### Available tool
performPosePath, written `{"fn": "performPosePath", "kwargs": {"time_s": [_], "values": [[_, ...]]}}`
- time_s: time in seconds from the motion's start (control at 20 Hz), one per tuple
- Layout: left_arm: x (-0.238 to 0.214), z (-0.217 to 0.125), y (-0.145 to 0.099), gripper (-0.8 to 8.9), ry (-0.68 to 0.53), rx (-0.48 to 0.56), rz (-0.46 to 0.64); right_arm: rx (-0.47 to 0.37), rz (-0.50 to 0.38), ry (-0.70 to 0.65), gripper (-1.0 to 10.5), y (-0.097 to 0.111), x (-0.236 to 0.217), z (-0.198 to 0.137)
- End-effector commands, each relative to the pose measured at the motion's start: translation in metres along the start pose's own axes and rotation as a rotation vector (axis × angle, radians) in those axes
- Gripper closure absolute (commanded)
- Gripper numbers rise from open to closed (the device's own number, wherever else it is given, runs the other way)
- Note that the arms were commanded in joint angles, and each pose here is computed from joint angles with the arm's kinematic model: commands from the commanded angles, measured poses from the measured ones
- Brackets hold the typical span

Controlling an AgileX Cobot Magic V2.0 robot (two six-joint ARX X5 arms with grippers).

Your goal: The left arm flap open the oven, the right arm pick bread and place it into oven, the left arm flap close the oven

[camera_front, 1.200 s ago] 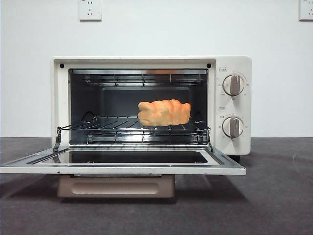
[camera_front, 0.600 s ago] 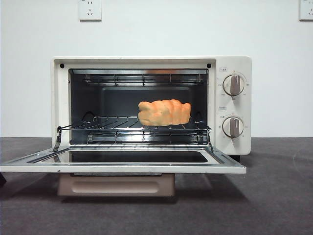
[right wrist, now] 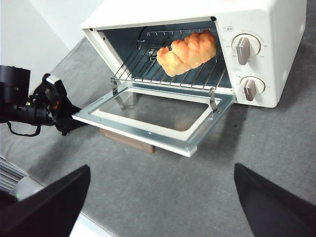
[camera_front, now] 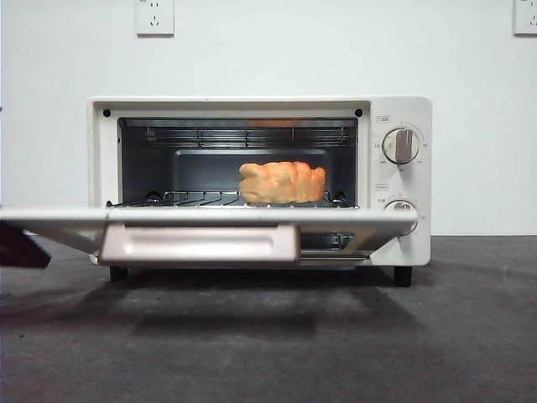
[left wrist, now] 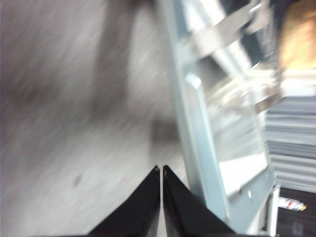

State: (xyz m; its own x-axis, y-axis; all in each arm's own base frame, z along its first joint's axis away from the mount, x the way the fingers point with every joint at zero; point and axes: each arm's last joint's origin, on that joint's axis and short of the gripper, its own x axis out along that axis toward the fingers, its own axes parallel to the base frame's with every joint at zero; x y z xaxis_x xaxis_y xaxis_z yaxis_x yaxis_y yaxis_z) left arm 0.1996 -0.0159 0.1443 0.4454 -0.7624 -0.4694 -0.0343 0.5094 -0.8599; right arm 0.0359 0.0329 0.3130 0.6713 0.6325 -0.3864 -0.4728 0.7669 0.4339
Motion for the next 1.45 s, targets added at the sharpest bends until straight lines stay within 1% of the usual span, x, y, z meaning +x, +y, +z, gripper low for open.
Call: {"fn": "performPosePath", "kwargs": {"time_s": [0.05,0.15,0.35,0.65,0.9,1.15,1.3,1.45], "values": [[0.0,0.012,-0.01,8.02,-0.033,-0.031,-0.061,-0.013,0.02,-0.014,4.8,0.002,-0.002,0.003],[-0.001,0.019,-0.018,8.02,-0.072,-0.042,-0.105,-0.013,0.019,-0.015,4.8,0.002,-0.002,0.003],[-0.006,0.036,-0.036,8.02,-0.144,-0.034,-0.185,-0.013,0.018,-0.015,4.8,0.002,-0.002,0.003],[-0.017,0.064,-0.073,8.02,-0.215,0.027,-0.247,-0.02,0.016,-0.013,4.8,0.002,-0.002,0.003],[-0.027,0.078,-0.101,8.02,-0.196,0.103,-0.321,-0.02,0.013,-0.007,4.8,0.002,-0.002,0.002],[-0.033,0.078,-0.114,8.02,-0.16,0.144,-0.367,-0.02,0.008,0.005,4.8,0.001,-0.002,0.001],[-0.038,0.072,-0.118,8.02,-0.15,0.158,-0.37,-0.02,0.006,0.008,4.8,0.001,-0.002,0.001],[-0.045,0.064,-0.124,8.02,-0.147,0.209,-0.366,-0.02,0.007,0.008,4.8,0.001,-0.002,0.001]]}}
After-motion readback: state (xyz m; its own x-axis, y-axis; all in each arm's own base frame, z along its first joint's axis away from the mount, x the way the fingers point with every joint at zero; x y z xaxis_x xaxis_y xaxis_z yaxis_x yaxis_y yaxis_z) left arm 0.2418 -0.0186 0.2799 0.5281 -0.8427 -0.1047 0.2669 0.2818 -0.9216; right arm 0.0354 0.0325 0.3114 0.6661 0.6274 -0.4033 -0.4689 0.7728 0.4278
